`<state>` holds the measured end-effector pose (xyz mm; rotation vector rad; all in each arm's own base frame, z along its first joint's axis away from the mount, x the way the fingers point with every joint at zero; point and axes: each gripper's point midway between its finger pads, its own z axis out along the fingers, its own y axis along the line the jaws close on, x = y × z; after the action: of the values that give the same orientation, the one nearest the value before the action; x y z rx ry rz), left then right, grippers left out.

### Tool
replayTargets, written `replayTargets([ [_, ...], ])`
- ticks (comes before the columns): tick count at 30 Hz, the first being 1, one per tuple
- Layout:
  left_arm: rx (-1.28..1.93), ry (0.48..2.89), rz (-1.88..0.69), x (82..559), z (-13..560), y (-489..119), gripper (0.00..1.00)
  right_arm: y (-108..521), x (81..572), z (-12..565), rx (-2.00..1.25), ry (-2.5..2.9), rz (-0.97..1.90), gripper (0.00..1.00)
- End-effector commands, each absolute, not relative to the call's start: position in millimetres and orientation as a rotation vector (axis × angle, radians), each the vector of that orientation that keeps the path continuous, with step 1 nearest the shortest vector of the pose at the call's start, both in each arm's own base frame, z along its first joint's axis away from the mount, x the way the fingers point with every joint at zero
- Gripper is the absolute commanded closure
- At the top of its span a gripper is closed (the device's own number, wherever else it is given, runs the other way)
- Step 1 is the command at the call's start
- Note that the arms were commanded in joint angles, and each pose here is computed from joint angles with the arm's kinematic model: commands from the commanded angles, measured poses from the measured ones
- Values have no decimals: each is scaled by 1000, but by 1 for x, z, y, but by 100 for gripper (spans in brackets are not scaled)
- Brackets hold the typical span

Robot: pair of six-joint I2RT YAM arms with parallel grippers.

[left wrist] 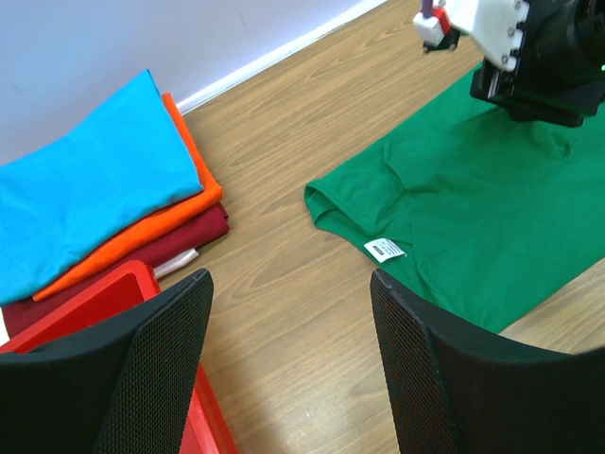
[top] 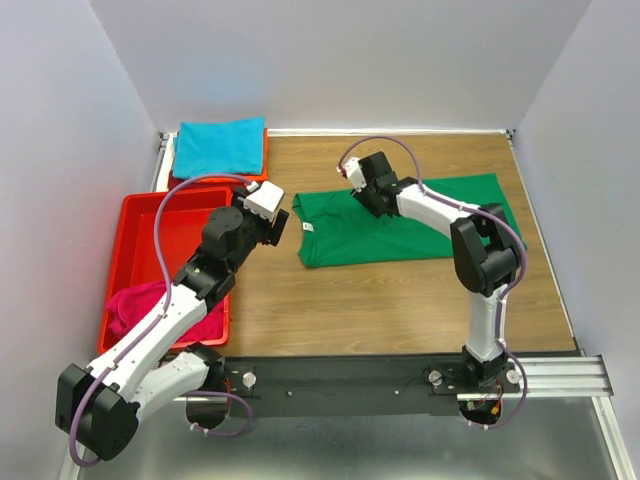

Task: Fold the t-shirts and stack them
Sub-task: Fold the tshirt

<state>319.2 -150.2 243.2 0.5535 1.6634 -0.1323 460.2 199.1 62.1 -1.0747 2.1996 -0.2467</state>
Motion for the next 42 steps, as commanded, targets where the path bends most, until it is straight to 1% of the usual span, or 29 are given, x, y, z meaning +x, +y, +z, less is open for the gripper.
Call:
replayTargets([
  [1, 555, 1619, -160, 318, 258, -156, 25, 167, 471, 68, -936, 2231, -348, 46],
  [4, 553, 1621, -160, 319, 258, -155, 25, 144, 477, 77, -862, 2243, -364, 46],
  [6, 553, 1621, -160, 318, 257, -155, 25, 136, 477, 94, -831, 2224, -320, 45],
  [7, 549, 1620, -159, 318, 258, -155, 25, 127, 473, 93, -849, 2232, -299, 44],
  [8, 543, 1619, -164, 318, 259, -155, 25, 139, 464, 97, -921, 2201, -184, 38],
  [9, 539, 1616, -167, 318, 260, -155, 24, 147, 452, 116, -1000, 2138, -117, 34],
  [10, 535, 1611, -169, 317, 261, -155, 24, 158, 434, 119, -1118, 2097, -16, 30],
  [11, 525, 1610, -177, 317, 262, -155, 24, 179, 388, 103, -1393, 2031, 224, 28],
  [12, 516, 1606, -178, 317, 264, -154, 23, 185, 363, 116, -1516, 1922, 306, 27],
  [13, 518, 1606, -183, 317, 263, -155, 23, 189, 345, 115, -1675, 1781, 351, 24],
  [14, 519, 1603, -188, 317, 264, -156, 23, 191, 307, 94, -1765, 1740, 495, 20],
  [15, 520, 1604, -192, 317, 264, -156, 23, 193, 294, 96, -1830, 1656, 487, 18],
  [16, 526, 1607, -194, 316, 263, -157, 23, 192, 291, 91, -1888, 1591, 455, 17],
  [17, 530, 1607, -198, 316, 263, -158, 23, 185, 286, 77, -1914, 1631, 413, 17],
  [26, 511, 1599, -206, 314, 265, -157, 23, 184, 324, 51, -1778, 1853, 136, 26],
  [29, 510, 1598, -200, 315, 266, -156, 23, 184, 321, 40, -1798, 1873, 119, 28],
  [30, 512, 1599, -200, 315, 265, -156, 23, 185, 321, 34, -1813, 1879, 105, 32],
  [33, 518, 1600, -205, 314, 265, -157, 23, 182, 318, 20, -1814, 1926, 85, 37],
  [37, 517, 1601, -208, 315, 265, -158, 23, 180, 319, 14, -1814, 1943, 55, 40],
  [40, 517, 1602, -211, 315, 264, -158, 23, 178, 323, 12, -1804, 1954, 19, 44],
  [42, 516, 1600, -214, 314, 265, -158, 23, 176, 325, 8, -1790, 1983, 8, 53],
])
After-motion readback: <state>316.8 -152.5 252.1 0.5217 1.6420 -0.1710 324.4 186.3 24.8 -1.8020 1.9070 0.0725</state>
